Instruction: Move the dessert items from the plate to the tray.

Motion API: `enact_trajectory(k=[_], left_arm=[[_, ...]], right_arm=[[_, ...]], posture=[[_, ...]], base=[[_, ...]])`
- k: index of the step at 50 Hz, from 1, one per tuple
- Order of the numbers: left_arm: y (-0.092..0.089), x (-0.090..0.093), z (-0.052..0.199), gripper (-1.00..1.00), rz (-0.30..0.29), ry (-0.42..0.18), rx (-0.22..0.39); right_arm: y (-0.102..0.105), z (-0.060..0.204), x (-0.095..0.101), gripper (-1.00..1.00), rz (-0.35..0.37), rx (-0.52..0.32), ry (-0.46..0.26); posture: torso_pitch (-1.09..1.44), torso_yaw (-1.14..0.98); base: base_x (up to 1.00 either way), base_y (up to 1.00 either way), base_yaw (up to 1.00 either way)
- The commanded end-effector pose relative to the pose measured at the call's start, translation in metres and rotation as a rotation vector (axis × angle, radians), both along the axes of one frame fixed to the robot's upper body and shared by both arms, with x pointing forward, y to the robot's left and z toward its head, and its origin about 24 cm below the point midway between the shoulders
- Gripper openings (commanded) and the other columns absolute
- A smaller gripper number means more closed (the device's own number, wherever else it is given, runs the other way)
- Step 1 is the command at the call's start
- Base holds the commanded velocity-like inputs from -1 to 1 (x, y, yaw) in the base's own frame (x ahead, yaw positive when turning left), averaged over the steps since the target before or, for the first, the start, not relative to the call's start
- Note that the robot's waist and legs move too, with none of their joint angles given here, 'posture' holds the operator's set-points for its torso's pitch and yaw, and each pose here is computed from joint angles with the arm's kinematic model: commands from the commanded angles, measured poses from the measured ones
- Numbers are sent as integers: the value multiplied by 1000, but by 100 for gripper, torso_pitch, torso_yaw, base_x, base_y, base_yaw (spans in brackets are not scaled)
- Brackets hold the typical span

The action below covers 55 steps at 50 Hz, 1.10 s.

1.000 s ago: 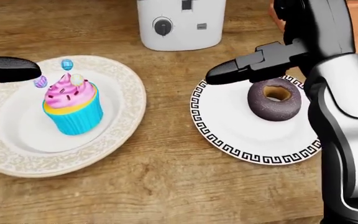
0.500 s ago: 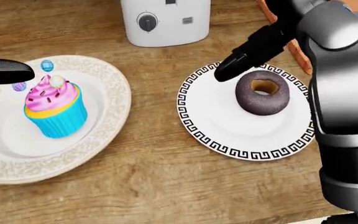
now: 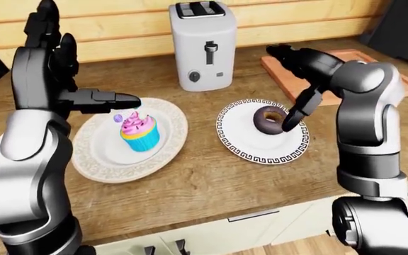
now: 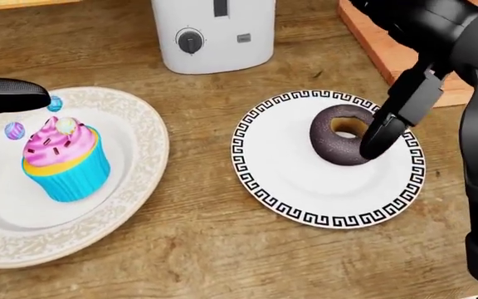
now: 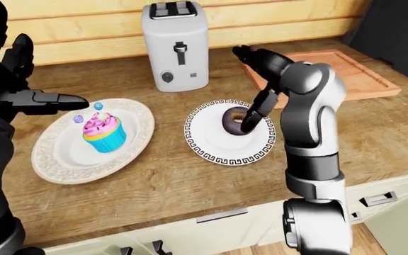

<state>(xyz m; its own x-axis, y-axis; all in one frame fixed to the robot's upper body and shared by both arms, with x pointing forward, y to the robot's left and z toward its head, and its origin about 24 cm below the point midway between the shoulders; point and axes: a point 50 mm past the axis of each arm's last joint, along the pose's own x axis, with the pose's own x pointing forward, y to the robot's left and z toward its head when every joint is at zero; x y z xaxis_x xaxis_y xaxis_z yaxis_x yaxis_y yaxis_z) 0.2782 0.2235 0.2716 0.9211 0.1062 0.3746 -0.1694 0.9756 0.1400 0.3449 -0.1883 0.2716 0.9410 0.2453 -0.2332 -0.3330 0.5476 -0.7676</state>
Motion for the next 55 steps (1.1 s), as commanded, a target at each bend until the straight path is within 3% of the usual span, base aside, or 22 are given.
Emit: enact_trajectory(k=[1,18,43,55], left_arm=[[-1,-7,15,100,-6,-85,20],[0,-7,16,100,-4,-83,26],[1,-7,11,100,-3,-79,28],[2,-8,10,100,-3,-80,28]], right_arm=[[2,18,-5,100,4,-39,-87],[8,-7,3,100,27,-96,-7],[7,-10,0,100,-11,-154,-21],[5,-6,1,72,-31,-161,-63]], posture=[[0,0],[0,0],[0,0],[0,0]], base=[[0,0,0],[0,0,0],[0,0,0],[0,0,0]])
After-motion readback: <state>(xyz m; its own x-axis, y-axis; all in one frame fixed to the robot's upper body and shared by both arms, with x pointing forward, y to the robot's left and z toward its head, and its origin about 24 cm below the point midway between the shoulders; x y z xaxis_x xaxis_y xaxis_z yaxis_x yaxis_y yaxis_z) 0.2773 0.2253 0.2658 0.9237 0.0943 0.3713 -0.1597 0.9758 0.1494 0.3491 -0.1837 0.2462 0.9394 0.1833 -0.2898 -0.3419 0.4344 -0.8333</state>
